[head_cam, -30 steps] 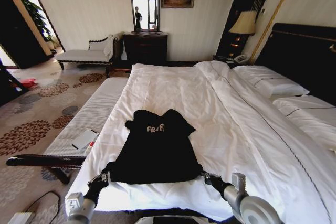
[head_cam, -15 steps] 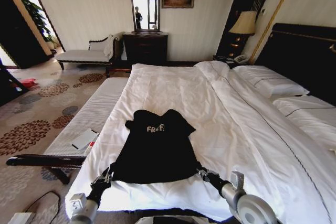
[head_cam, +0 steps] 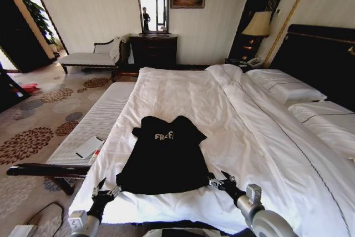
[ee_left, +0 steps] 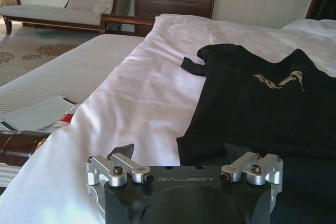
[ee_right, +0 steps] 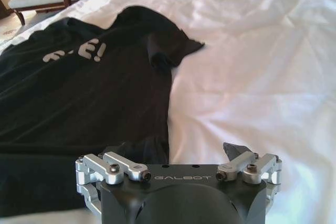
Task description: Fold the clothes on the bed.
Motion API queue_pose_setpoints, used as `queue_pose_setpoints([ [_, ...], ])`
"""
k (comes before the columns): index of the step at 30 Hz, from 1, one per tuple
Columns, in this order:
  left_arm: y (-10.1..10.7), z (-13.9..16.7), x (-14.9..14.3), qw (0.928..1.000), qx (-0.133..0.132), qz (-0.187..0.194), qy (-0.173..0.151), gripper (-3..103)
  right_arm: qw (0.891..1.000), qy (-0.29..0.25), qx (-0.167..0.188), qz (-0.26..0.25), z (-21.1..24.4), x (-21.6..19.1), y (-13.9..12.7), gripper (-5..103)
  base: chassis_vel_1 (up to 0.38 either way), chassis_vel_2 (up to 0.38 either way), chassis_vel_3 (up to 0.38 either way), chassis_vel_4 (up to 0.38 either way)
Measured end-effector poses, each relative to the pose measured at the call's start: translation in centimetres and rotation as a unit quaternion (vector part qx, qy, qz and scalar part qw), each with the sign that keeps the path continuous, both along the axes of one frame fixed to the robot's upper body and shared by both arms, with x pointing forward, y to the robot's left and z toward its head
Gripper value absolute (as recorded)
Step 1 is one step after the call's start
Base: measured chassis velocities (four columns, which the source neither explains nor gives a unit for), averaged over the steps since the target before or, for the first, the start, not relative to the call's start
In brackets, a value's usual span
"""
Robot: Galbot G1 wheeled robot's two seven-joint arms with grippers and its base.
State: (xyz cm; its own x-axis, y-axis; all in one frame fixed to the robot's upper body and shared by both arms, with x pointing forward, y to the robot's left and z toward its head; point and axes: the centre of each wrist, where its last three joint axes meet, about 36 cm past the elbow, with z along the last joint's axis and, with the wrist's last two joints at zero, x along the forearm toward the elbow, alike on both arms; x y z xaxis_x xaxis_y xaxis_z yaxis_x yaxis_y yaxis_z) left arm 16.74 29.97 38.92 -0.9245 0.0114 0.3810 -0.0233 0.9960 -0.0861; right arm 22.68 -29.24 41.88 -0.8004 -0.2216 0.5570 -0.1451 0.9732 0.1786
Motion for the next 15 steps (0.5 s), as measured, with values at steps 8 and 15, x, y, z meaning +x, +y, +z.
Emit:
queue_pose_setpoints([
  [8,0.2,-0.8,-2.2,0.9997,-0.001,-0.019,0.018,100,0.999,0.023,0.027,0.018,0.4,-2.3,1.3,100,0.000,0.000,0.000,0.000],
  [15,-0.2,-1.1,-2.2,0.9994,-0.005,-0.028,0.021,100,0.999,0.025,0.028,0.022,0.2,-2.3,1.4,103,0.000,0.000,0.000,0.000],
])
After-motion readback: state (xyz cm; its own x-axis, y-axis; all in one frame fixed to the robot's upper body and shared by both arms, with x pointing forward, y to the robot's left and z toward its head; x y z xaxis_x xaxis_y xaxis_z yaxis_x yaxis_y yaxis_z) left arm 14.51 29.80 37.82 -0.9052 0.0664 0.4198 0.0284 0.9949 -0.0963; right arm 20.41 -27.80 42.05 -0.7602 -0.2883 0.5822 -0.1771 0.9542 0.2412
